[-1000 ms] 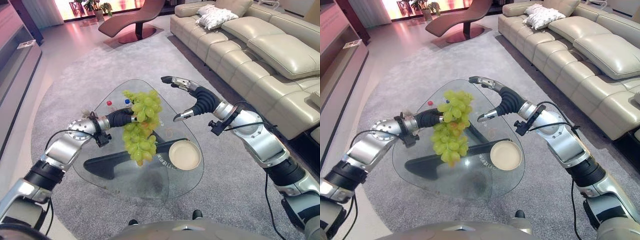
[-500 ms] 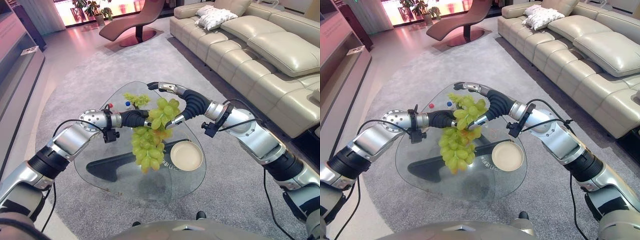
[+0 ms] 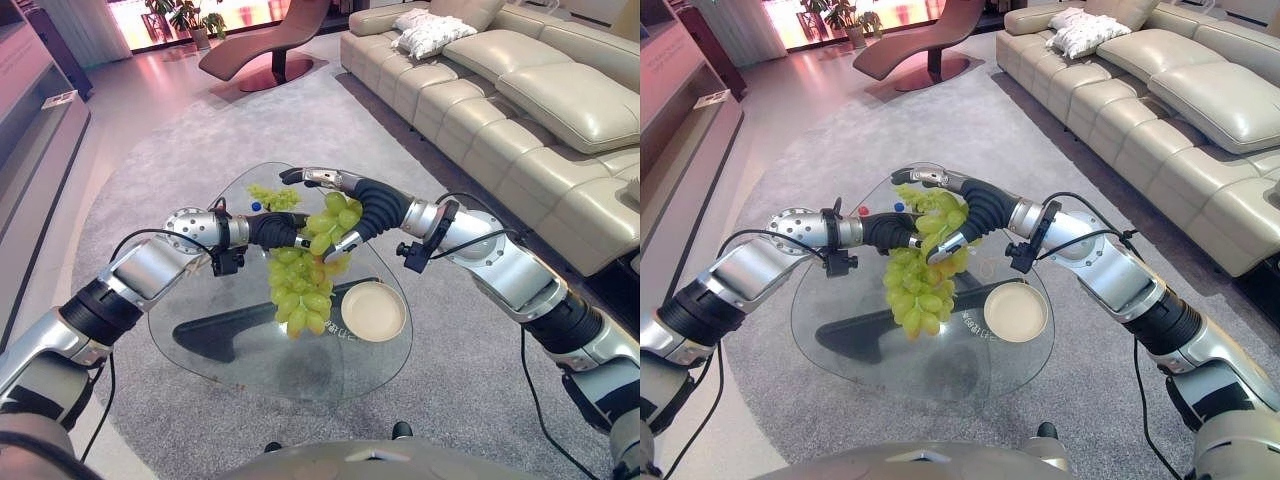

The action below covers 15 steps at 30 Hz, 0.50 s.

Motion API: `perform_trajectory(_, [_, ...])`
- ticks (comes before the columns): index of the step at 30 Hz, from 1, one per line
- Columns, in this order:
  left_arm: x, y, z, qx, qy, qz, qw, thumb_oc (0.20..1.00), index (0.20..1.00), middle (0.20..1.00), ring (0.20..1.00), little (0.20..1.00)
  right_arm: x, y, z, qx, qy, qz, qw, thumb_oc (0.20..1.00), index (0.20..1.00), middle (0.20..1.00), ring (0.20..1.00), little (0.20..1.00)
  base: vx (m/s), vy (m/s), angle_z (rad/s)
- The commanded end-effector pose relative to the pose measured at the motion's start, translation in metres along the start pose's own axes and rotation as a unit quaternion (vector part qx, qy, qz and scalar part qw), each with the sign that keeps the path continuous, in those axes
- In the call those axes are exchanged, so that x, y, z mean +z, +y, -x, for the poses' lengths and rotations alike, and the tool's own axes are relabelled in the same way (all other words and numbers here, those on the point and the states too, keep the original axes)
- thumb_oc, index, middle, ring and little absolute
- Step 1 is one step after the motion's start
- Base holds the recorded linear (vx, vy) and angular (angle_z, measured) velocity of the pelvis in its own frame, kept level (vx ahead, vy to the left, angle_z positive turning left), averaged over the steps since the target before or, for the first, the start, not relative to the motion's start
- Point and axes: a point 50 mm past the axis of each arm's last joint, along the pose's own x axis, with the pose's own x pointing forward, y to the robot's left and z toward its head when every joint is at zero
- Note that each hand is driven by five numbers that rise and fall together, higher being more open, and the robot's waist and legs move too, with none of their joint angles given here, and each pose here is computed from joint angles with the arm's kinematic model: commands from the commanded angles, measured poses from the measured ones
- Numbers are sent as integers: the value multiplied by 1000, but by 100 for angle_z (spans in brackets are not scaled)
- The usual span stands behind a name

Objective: Pick up fruits into the plate

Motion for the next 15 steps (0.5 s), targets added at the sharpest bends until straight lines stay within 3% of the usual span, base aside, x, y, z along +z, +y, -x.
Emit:
perform_trajectory(1, [33, 49, 29, 62, 1, -89, 994, 200, 200, 200, 200, 200, 26, -12, -3, 10, -47, 39, 998, 1000, 1000, 1000, 1000, 1000, 0, 0, 0])
perform_trajectory(15, [29, 53, 60, 15, 38, -90, 995, 200, 200, 200, 200, 200, 30, -35, 25, 73, 8, 237, 969, 1000, 1000, 1000, 1000, 1000, -3, 2, 1])
